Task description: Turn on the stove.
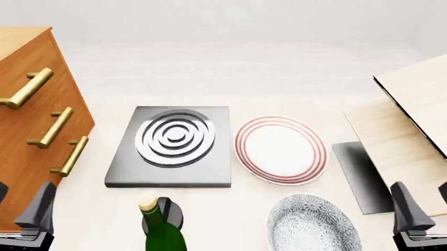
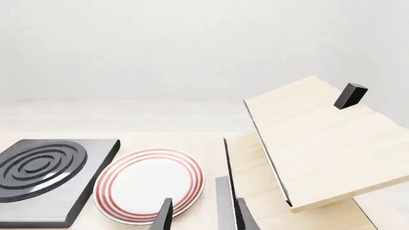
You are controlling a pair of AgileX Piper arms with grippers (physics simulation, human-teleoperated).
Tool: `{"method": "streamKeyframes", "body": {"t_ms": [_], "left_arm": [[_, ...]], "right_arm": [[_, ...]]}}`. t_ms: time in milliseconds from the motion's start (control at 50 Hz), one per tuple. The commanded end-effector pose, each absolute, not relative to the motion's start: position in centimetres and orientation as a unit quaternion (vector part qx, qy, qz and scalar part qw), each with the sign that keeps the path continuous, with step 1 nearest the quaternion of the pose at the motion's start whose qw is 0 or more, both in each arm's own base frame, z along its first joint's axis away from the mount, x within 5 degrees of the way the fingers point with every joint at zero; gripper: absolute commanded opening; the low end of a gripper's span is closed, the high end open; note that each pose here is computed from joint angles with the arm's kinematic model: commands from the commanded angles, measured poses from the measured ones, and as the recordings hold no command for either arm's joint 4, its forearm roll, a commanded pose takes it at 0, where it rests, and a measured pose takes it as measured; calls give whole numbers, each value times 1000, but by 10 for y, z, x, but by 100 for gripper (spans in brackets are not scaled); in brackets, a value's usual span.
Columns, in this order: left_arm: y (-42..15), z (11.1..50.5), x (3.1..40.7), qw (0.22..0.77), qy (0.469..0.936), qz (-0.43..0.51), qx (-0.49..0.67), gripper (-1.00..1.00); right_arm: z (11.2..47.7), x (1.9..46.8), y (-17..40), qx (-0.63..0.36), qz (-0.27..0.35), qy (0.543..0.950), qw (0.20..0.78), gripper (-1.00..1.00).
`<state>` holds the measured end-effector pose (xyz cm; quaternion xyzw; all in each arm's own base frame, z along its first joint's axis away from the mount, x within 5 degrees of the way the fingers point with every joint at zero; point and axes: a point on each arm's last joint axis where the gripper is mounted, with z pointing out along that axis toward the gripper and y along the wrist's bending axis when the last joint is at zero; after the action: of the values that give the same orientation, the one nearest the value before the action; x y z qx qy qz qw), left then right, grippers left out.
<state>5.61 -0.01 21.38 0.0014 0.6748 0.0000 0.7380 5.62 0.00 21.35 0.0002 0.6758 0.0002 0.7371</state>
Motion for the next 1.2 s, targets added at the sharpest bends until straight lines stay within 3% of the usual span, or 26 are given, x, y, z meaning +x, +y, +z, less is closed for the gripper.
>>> {"method": "streamKeyframes", "body": {"t_ms": [20,360,520,860,1200], "left_arm": [[-1,216,56,743,670,1,11,100],[0,229,66,717,697,7,9,100],[-7,253,94,678,734,-16,39,100],[-24,316,133,639,764,-53,72,100],[-35,371,146,592,798,-85,76,100]], "right_arm": [[214,57,0,2,2,677,736,100],[214,57,0,2,2,677,736,100],[214,56,0,2,2,677,736,100],[214,57,0,2,2,677,736,100],[214,58,0,1,1,677,736,100]]}}
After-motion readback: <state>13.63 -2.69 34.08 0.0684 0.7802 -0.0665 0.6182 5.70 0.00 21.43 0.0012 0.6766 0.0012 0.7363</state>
